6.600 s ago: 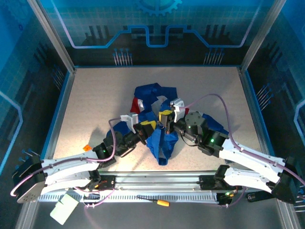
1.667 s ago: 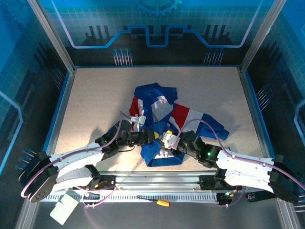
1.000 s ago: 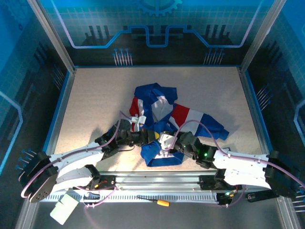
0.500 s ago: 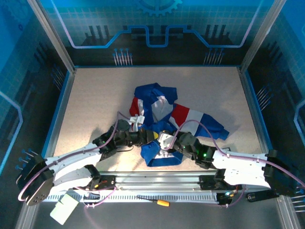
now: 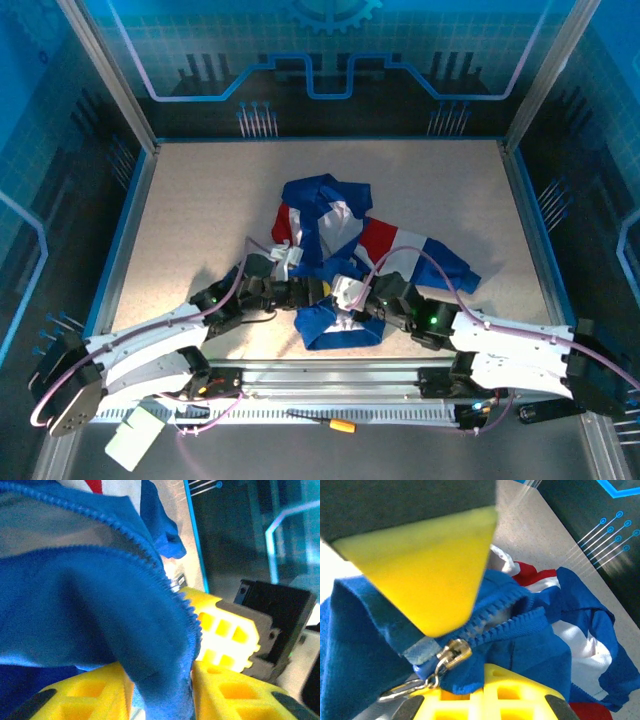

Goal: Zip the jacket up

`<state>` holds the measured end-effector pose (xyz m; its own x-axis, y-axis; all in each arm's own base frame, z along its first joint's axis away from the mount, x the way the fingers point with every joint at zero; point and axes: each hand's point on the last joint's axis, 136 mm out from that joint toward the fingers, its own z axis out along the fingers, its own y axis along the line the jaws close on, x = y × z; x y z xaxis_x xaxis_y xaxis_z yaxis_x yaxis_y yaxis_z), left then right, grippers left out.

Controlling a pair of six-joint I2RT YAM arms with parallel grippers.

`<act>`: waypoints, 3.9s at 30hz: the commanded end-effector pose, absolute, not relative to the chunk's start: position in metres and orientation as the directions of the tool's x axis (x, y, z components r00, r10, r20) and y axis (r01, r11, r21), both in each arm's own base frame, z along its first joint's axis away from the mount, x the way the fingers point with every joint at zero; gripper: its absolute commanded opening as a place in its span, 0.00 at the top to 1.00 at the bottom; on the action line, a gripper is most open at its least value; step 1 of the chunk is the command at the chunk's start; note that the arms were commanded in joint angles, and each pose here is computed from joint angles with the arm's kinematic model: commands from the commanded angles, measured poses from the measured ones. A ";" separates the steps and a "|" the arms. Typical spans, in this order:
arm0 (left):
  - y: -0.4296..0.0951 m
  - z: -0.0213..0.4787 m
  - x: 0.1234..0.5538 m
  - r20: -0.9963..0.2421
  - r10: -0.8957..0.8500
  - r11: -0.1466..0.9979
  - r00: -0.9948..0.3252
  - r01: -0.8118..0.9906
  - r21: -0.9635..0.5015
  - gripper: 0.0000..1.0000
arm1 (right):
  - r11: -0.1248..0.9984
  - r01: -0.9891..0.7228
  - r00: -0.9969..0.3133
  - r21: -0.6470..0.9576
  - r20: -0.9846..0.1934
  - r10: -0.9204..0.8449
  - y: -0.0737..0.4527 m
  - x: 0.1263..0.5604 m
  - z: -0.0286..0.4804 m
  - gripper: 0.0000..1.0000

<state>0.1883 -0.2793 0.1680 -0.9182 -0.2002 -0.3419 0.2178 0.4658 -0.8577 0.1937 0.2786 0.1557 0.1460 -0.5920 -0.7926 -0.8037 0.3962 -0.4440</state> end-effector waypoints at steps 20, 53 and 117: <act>-0.240 0.264 0.169 -0.953 0.294 0.444 -0.074 0.894 0.067 0.48 | 0.317 -0.941 -0.062 -0.121 -0.859 -0.509 0.281 0.176 0.174 1.00; -0.293 0.209 0.146 -0.535 0.588 0.083 0.606 0.613 0.786 0.59 | 0.309 -0.950 -0.199 0.044 -0.847 -0.493 0.281 0.180 0.186 1.00; -0.275 0.185 0.158 -0.927 0.352 0.306 -0.131 0.952 -0.019 0.54 | 0.254 -0.967 -0.112 -0.022 -0.859 -0.500 0.272 0.170 0.174 1.00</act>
